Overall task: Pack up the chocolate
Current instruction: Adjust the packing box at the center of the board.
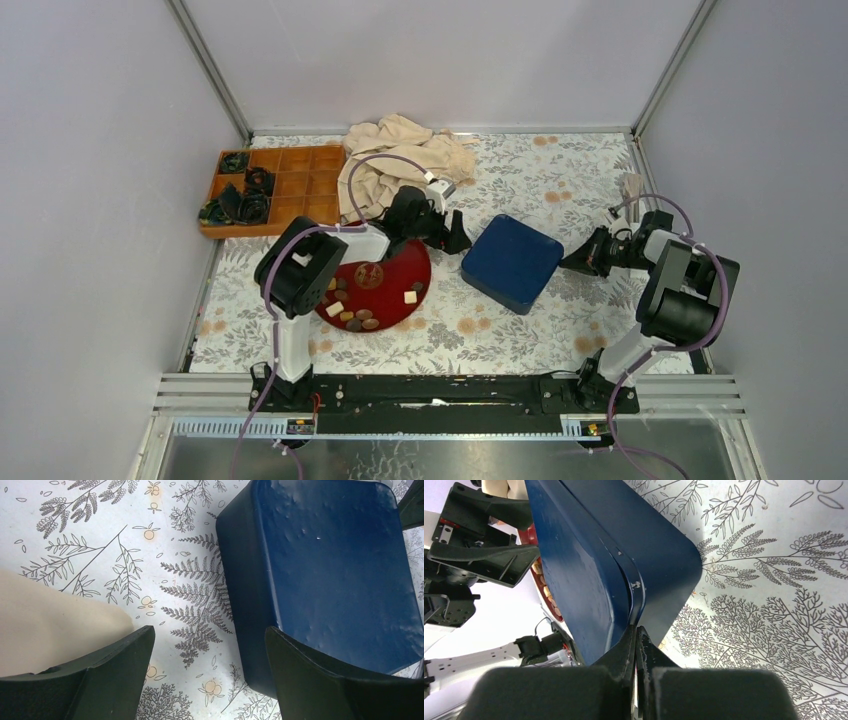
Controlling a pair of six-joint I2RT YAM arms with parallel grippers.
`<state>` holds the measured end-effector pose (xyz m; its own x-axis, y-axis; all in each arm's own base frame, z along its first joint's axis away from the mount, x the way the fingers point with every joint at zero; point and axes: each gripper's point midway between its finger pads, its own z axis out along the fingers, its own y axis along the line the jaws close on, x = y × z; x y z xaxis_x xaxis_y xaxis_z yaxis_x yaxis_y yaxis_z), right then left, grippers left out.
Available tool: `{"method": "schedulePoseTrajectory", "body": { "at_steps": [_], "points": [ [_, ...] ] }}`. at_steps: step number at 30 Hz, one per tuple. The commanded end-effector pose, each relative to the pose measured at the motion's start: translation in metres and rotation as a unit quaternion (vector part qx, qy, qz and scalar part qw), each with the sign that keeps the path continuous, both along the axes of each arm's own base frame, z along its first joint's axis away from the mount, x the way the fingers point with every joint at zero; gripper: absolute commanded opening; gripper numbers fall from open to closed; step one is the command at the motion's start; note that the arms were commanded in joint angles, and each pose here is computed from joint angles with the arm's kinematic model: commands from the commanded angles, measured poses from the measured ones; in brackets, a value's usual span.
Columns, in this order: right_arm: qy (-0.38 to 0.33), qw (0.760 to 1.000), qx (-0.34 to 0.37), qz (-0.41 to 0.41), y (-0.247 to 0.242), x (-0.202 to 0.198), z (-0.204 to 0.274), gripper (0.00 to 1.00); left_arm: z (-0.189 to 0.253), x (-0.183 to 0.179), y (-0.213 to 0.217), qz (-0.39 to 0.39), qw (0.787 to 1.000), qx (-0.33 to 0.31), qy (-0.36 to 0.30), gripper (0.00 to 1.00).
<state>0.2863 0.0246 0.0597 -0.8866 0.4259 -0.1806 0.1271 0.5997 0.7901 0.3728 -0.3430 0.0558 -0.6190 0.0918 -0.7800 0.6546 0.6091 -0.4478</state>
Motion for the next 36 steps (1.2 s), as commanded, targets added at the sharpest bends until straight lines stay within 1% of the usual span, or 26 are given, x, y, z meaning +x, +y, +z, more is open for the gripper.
{"method": "schedulePoseTrajectory", "body": {
  "at_steps": [1, 3, 16, 22, 28, 36],
  "points": [
    [0.0, 0.999, 0.048, 0.0, 0.007, 0.0, 0.007, 0.0, 0.002, 0.004, -0.008, -0.012, 1.0, -0.005, 0.002, 0.89],
    [0.002, 0.999, 0.053, -0.001, 0.007, 0.001, 0.005, 0.0, -0.001, 0.004, -0.009, -0.017, 1.0, -0.003, 0.007, 0.89],
    [0.012, 0.99, 0.139, -0.013, 0.011, 0.002, 0.005, 0.0, -0.018, 0.002, -0.014, -0.037, 0.999, 0.011, 0.036, 0.89],
    [0.0, 0.986, 0.169, -0.007, 0.015, 0.001, 0.014, 0.0, -0.023, -0.002, -0.021, -0.052, 0.998, 0.016, 0.044, 0.89],
    [-0.01, 0.983, 0.186, -0.001, 0.017, -0.001, 0.018, 0.0, -0.024, -0.004, -0.025, -0.06, 0.997, 0.016, 0.046, 0.89],
    [0.015, 0.975, 0.22, 0.006, 0.021, -0.006, 0.011, 0.01, -0.029, -0.009, -0.034, -0.08, 0.995, 0.018, 0.052, 0.89]
  ]
}}
